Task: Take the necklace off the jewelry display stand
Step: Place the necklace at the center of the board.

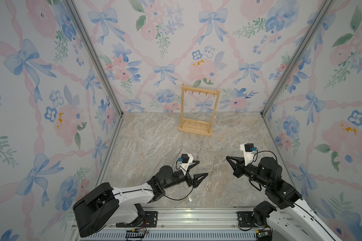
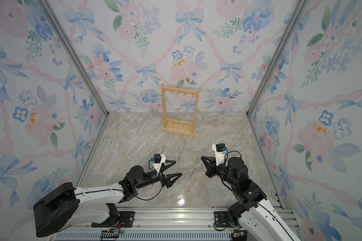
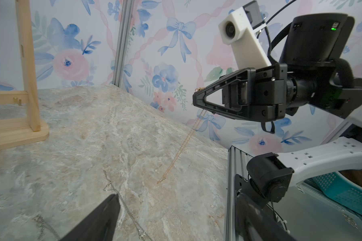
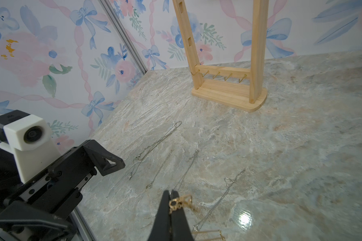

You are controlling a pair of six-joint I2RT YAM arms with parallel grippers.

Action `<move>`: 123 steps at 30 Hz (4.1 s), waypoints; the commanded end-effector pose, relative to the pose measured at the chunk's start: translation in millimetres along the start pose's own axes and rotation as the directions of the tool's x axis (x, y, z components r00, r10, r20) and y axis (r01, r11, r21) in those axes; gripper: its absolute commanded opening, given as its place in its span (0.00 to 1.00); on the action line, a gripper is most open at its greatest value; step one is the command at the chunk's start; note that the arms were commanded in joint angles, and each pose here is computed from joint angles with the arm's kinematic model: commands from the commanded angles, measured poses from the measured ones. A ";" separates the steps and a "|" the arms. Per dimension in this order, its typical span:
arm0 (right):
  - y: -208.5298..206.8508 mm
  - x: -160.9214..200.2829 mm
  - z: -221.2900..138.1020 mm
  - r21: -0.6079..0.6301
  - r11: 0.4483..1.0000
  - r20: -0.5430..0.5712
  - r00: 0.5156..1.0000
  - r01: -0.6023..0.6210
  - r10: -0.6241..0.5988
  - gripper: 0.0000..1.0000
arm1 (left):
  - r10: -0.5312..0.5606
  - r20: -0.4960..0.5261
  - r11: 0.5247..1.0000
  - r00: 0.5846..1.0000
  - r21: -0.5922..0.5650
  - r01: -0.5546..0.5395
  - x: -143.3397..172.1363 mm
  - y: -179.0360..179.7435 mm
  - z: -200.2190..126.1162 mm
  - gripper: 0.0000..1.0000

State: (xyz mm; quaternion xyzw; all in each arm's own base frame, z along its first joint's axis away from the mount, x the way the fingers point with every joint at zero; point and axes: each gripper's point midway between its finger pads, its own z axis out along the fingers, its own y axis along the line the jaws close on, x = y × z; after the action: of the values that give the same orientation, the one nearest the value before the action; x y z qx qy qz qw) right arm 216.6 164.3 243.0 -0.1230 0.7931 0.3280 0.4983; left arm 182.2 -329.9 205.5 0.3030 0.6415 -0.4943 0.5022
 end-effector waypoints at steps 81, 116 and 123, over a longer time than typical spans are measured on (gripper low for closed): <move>12.2 -16.3 -23.7 -0.016 1.000 -0.006 1.000 0.008 -0.008 0.00 | 0.034 -0.273 0.954 0.961 0.296 0.050 89.9 -19.3 143.8 0.10; -37.3 40.0 -47.3 0.201 0.965 -0.023 0.984 -0.170 0.178 0.00 | -0.193 -0.336 0.966 0.922 0.097 0.238 128.3 -65.0 132.5 0.00; -57.6 73.4 -39.0 0.265 0.925 -0.037 0.956 -0.271 0.290 0.00 | -0.309 -0.365 0.946 0.878 -0.021 0.324 159.8 -59.2 132.6 0.00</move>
State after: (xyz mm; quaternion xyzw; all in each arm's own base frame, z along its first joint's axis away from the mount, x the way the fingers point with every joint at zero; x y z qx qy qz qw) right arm 183.3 113.0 181.5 0.0067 0.8476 0.2938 0.4418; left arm 120.2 -491.2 93.8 0.3295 0.7226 -0.5302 0.2970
